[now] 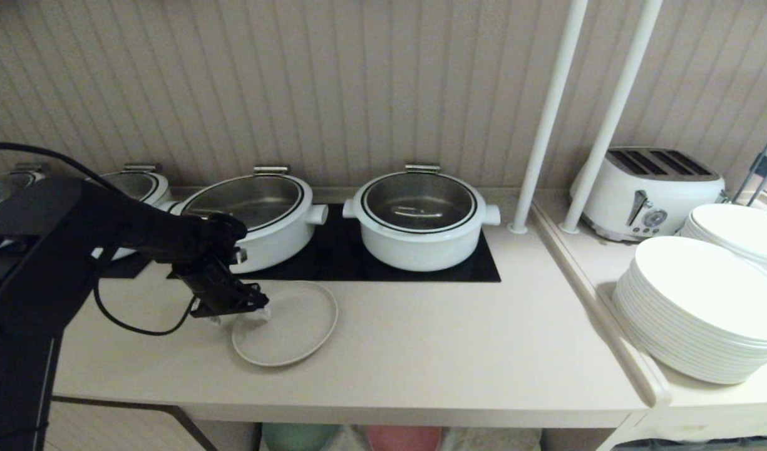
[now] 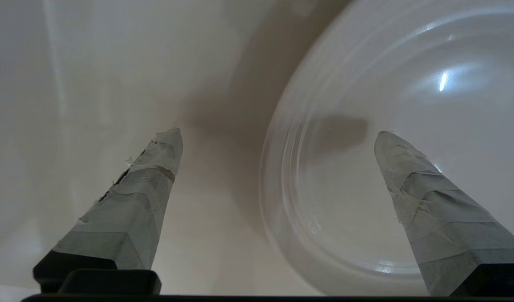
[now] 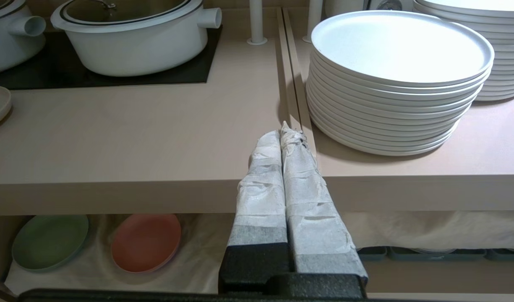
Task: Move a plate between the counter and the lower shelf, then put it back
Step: Pick up the plate
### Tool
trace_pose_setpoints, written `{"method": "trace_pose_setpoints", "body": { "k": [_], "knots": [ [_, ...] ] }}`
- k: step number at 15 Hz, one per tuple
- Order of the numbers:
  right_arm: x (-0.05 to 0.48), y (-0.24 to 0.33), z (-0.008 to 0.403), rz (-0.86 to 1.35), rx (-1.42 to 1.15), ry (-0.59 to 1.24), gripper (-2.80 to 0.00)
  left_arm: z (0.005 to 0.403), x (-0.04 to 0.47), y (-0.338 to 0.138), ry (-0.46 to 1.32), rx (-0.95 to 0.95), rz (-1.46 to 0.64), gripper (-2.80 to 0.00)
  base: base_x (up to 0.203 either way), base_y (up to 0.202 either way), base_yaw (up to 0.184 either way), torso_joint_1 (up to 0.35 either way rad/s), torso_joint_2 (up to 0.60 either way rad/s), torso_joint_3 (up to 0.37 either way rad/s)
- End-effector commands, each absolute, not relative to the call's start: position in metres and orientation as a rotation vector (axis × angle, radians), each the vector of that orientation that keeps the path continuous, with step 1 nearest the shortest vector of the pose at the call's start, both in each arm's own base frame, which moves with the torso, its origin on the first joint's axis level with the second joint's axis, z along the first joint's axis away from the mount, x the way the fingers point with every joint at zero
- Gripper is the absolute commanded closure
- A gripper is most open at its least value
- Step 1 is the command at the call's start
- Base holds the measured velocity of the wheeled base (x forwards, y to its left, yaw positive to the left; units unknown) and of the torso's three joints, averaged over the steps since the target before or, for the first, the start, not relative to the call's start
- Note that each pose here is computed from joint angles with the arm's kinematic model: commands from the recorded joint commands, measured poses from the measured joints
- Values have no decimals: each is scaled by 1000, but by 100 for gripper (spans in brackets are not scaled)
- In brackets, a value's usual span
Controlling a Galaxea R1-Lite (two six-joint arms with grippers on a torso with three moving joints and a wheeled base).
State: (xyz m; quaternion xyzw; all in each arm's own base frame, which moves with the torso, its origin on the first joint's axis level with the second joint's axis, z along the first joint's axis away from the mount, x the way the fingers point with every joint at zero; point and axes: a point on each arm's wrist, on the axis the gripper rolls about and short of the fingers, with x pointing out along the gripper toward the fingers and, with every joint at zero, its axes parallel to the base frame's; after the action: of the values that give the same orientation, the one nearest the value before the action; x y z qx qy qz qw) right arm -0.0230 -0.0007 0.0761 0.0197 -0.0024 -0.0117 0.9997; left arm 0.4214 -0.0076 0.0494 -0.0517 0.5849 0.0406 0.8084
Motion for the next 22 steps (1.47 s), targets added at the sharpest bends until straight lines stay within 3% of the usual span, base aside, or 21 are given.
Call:
{"method": "trace_pose_setpoints", "body": {
  "k": [1, 9, 10, 22],
  "knots": [
    [-23, -1, 76, -23, 40, -4, 0, 43, 424, -8, 1261, -131, 103, -280, 0, 0, 0, 0, 0, 0],
    [-23, -1, 76, -23, 40, -4, 0, 36, 425, -9, 1277, -132, 100, -280, 0, 0, 0, 0, 0, 0],
    [-23, -1, 76, -23, 40, -5, 0, 36, 425, -9, 1278, -133, 99, 0, 0, 0, 0, 0, 0, 0],
    [-23, -1, 76, -23, 40, -4, 0, 33, 425, -10, 1286, -127, 101, 0, 0, 0, 0, 0, 0, 0]
  ]
}}
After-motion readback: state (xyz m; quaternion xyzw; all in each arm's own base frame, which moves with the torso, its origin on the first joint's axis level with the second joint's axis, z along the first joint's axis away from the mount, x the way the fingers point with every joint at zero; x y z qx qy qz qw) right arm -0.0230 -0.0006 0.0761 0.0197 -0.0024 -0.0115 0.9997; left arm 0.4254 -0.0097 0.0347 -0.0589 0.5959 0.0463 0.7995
